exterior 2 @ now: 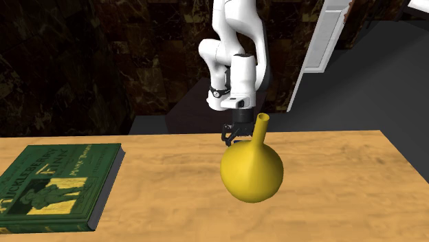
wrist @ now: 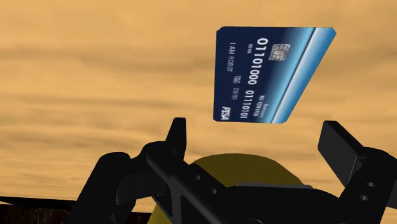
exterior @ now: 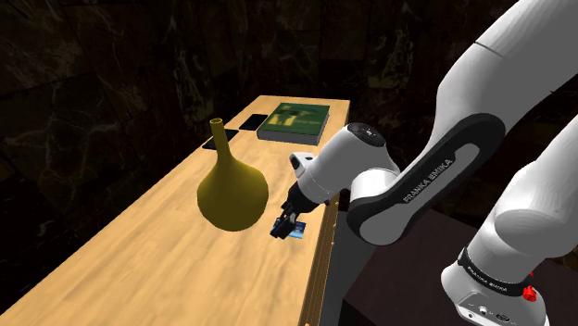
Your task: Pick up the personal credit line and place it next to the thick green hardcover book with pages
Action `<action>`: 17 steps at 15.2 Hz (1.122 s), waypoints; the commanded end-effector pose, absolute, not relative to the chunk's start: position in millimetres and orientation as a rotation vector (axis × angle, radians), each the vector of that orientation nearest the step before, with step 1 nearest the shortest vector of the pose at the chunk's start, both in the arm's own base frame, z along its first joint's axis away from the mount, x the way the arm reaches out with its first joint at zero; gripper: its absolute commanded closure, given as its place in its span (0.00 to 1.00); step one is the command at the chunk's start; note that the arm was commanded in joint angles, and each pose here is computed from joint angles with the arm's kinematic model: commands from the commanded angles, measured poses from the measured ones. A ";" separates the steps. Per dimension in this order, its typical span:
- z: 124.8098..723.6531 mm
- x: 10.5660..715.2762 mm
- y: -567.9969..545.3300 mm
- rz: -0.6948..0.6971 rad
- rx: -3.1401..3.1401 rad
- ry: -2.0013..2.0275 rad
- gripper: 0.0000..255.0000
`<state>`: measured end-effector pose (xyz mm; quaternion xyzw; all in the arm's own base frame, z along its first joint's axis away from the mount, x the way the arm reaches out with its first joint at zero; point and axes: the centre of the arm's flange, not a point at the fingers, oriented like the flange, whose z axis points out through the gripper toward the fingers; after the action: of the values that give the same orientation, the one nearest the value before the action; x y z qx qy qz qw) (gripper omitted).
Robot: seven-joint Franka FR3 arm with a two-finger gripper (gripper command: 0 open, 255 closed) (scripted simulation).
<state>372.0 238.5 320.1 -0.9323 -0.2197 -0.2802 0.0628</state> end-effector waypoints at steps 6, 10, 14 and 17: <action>317.2 373.7 240.1 -0.847 -2.815 -0.663 0.00; 317.2 373.7 240.1 -0.847 -2.815 -0.663 1.00; 317.2 373.7 240.1 -0.847 -2.815 -0.663 1.00; 317.2 373.7 240.1 -0.847 -2.815 -0.663 1.00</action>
<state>373.8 240.1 317.3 -0.9321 -0.2196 -0.2807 0.0641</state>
